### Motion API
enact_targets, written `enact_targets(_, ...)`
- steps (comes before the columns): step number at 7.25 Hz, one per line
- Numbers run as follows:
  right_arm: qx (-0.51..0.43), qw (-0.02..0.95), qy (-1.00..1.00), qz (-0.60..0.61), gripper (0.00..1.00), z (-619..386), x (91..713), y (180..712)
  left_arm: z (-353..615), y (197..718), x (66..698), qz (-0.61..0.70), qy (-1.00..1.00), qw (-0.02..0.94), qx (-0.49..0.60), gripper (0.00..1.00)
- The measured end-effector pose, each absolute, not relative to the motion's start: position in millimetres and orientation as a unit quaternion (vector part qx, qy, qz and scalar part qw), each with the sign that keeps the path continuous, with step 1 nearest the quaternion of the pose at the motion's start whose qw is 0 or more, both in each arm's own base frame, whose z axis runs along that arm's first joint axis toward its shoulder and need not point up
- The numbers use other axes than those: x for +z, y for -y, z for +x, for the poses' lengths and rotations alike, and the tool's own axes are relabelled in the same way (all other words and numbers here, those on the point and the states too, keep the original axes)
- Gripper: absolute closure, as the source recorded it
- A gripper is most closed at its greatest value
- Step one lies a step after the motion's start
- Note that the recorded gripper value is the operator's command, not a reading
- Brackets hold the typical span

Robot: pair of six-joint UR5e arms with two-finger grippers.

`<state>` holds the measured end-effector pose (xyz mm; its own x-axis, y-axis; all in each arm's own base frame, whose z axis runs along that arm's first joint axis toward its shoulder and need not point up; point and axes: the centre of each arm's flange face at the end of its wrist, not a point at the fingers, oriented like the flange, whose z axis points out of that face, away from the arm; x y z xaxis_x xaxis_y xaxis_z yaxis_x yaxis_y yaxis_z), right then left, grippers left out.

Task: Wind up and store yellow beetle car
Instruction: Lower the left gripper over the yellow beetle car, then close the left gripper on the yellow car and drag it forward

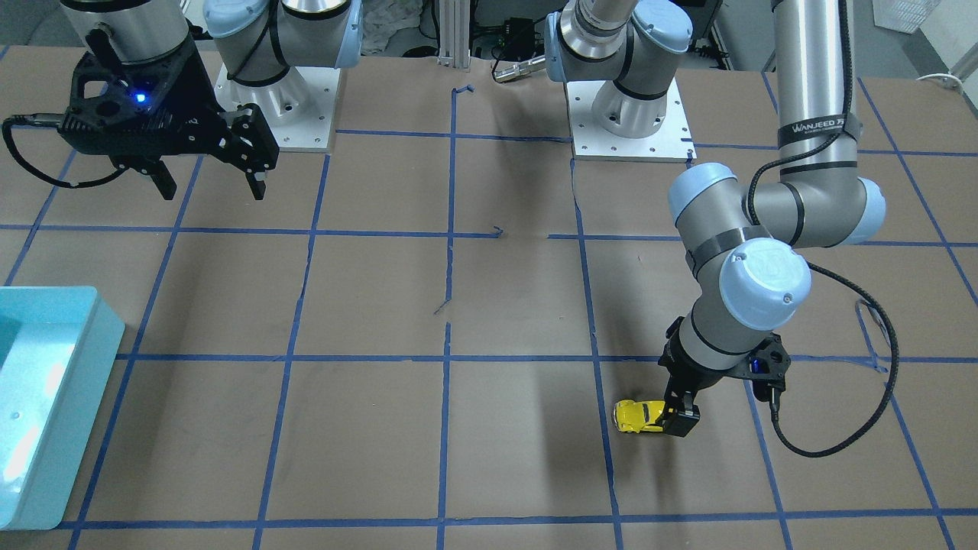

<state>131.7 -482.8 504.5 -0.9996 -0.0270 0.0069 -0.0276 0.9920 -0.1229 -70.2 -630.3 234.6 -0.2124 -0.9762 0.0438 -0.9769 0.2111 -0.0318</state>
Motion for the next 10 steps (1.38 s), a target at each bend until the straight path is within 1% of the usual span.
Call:
enact_targets(5, 0.062, 0.003, 0.998, 0.014, 0.0, 131.7, 505.2, 483.0, -67.0, 641.6, 196.5, 0.632, 0.774, 0.005, 0.029, 0.0)
enact_targets(6, 0.062, 0.003, 0.998, 0.014, 0.0, 131.7, 505.4, 482.8, -66.9, 642.2, 189.9, 0.632, 0.774, 0.003, 0.026, 0.02)
enact_targets(7, 0.062, 0.003, 0.998, 0.014, 0.0, 131.7, 505.5, 482.7, -66.8, 642.4, 185.5, 0.632, 0.774, 0.001, 0.024, 0.31)
enact_targets(8, 0.062, 0.003, 0.998, 0.014, 0.0, 131.9, 505.5, 482.5, -66.7, 642.6, 183.4, 0.632, 0.775, 0.0, 0.023, 0.79)
enact_targets(10, 0.062, 0.003, 0.998, 0.014, 0.0, 132.3, 505.2, 482.3, -66.0, 643.3, 184.0, 0.634, 0.773, 0.001, 0.023, 1.0)
